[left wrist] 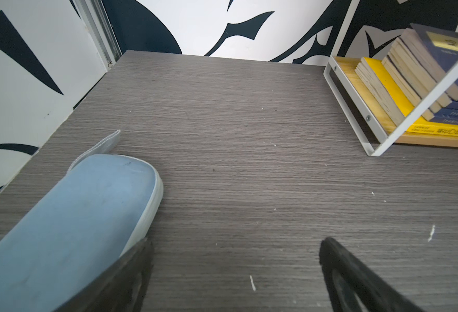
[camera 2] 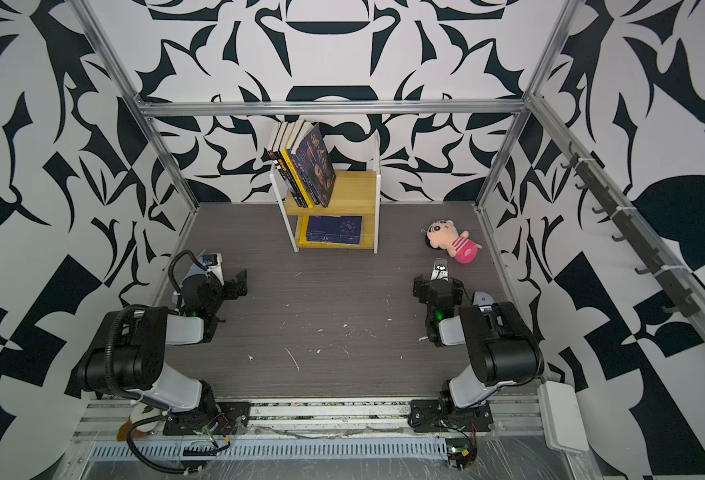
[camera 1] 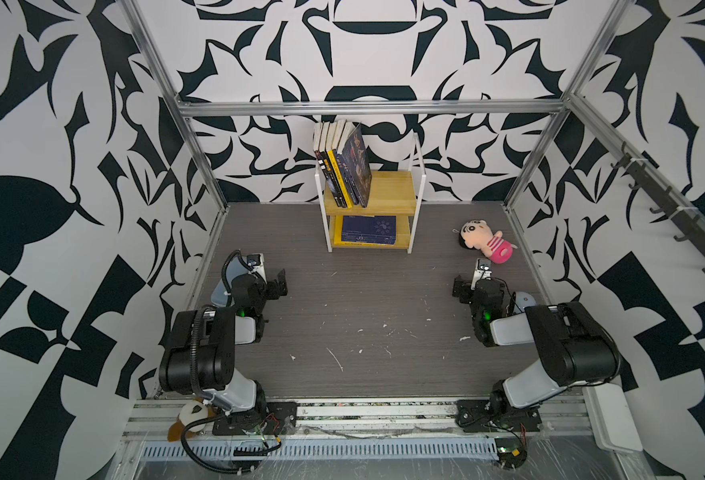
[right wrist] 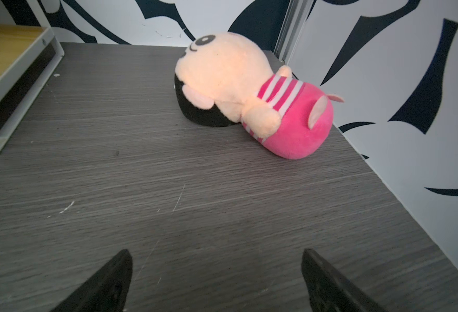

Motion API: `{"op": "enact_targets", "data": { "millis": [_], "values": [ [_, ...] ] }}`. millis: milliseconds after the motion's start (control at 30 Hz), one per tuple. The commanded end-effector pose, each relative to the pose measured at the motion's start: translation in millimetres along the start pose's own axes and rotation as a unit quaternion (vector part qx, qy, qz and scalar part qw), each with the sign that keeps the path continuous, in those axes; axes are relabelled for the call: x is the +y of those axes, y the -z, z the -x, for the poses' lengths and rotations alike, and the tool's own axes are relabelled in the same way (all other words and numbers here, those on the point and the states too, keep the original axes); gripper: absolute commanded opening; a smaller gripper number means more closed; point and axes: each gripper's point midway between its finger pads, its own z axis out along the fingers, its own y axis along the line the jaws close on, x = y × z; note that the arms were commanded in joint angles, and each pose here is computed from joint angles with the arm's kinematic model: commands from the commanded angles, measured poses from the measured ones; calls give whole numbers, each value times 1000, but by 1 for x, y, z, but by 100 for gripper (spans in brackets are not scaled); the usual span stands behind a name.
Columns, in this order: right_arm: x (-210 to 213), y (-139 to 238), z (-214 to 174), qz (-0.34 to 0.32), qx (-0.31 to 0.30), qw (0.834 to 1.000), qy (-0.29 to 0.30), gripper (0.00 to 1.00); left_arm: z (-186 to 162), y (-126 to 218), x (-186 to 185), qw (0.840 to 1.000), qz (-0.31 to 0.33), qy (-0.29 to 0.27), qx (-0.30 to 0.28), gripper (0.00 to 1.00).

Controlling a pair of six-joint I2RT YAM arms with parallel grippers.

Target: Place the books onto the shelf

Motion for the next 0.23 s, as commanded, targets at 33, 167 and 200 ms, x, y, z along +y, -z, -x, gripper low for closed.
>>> {"op": "enact_targets", "data": {
  "millis": [33,167,200],
  "values": [
    [15,-3,20,36,-20,999,11,100,8,1,3,1000,7,5,-13,99],
    [15,-3,20,37,-22,999,10,100,9,5,0,1000,0,2,-24,99],
    [15,-2,20,37,-23,999,11,100,9,10,-3,999,-7,-2,-35,100]
  ]
}}
